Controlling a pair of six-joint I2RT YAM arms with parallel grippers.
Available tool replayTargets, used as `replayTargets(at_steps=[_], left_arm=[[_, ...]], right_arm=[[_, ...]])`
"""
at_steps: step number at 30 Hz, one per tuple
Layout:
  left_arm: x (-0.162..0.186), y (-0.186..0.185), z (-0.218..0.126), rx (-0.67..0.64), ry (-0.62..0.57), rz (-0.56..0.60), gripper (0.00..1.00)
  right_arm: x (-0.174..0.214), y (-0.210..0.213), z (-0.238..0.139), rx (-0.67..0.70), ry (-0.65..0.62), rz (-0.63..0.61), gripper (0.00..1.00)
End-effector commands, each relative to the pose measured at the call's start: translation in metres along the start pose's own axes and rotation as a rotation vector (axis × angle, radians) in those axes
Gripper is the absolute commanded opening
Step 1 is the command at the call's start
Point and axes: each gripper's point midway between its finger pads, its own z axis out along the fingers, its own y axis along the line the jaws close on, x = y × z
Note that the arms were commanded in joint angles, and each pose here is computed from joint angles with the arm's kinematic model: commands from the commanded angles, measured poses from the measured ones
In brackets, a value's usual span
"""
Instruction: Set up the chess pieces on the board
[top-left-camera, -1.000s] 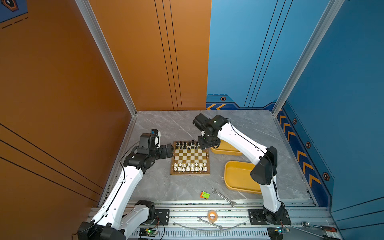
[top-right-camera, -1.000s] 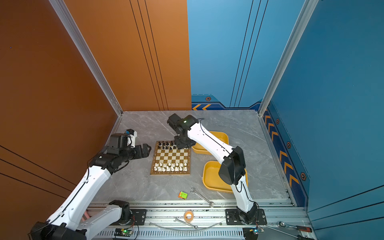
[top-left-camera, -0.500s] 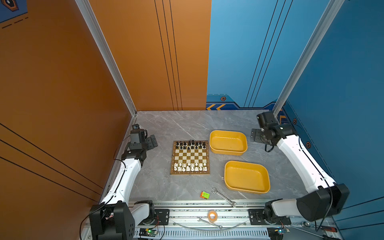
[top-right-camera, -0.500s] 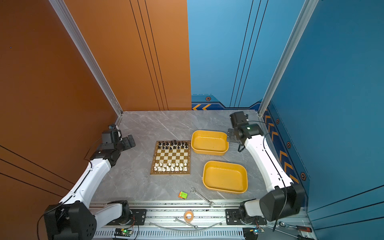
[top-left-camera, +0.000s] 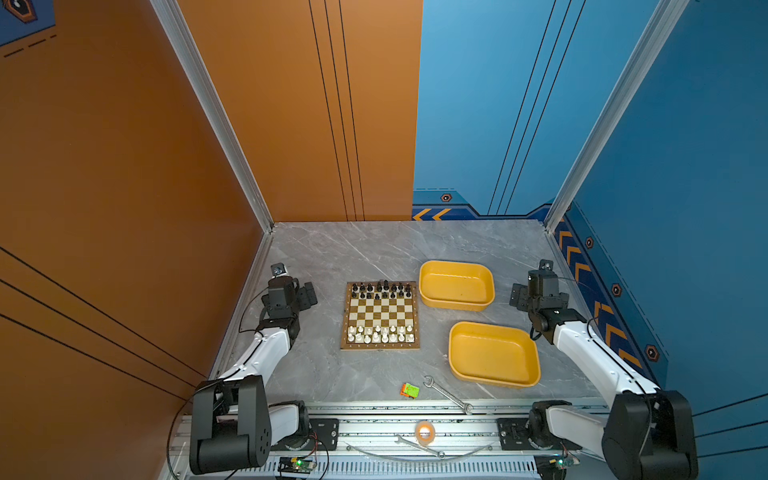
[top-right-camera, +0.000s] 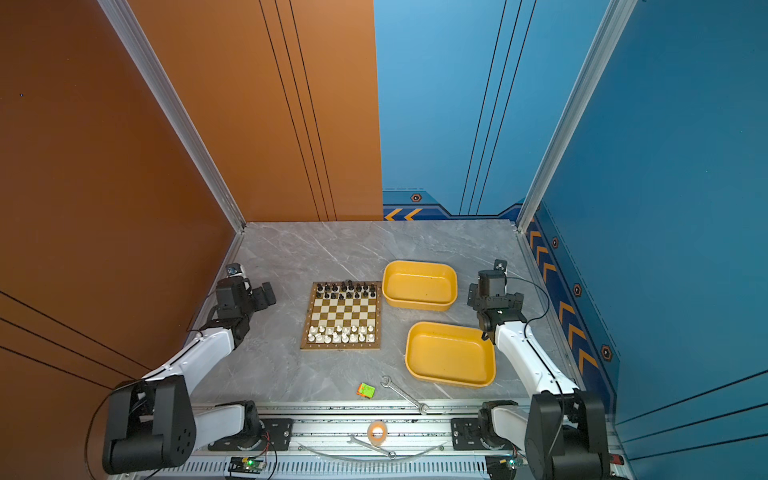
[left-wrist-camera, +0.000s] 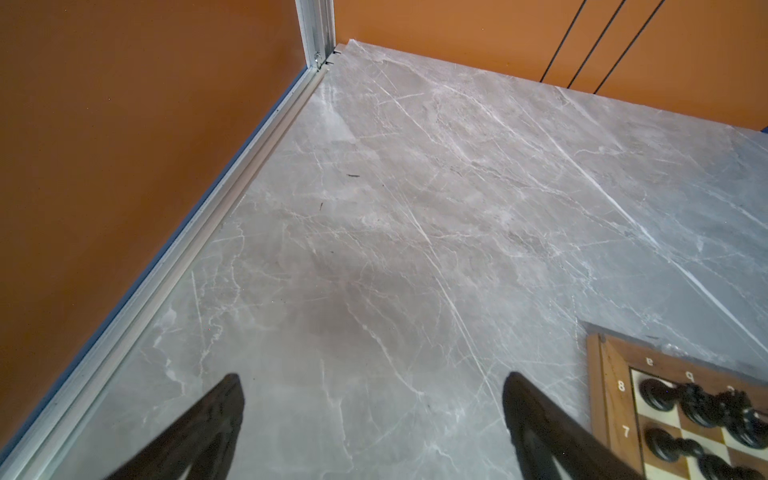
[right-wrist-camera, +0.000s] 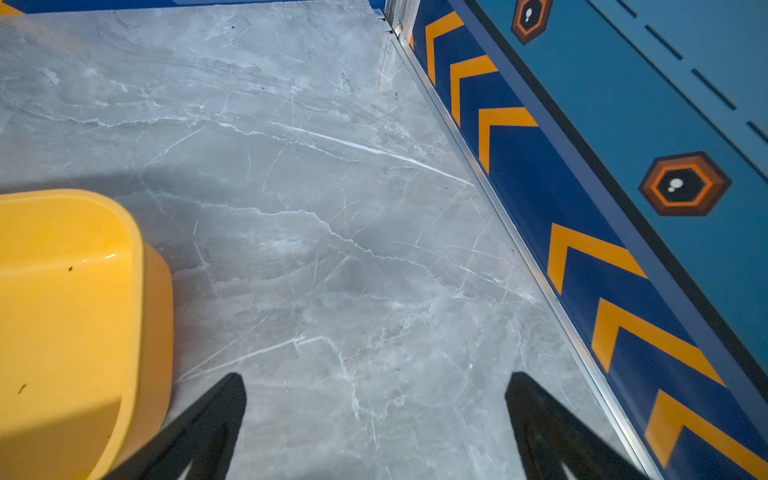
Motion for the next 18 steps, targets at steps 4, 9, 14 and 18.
replayTargets(at_steps=[4, 9, 14, 18], left_arm=[[-0.003, -0.01, -0.002, 0.05, -0.103, 0.035, 0.98], [0.009, -0.011, 0.006, 0.057, -0.11, 0.034, 0.98], [0.006, -0.022, 0.013, 0.086, -0.137, 0.045, 0.98], [0.0, -0.023, 0.011, 0.093, -0.205, 0.039, 0.98]], right_arm=[[-0.015, 0.012, 0.016, -0.048, -0.14, 0.029, 1.0], [0.0, 0.026, 0.033, -0.106, -0.125, 0.0, 1.0], [0.003, 0.037, 0.04, -0.155, -0.16, -0.017, 1.0], [-0.006, 0.046, 0.04, -0.202, -0.223, -0.019, 1.0]])
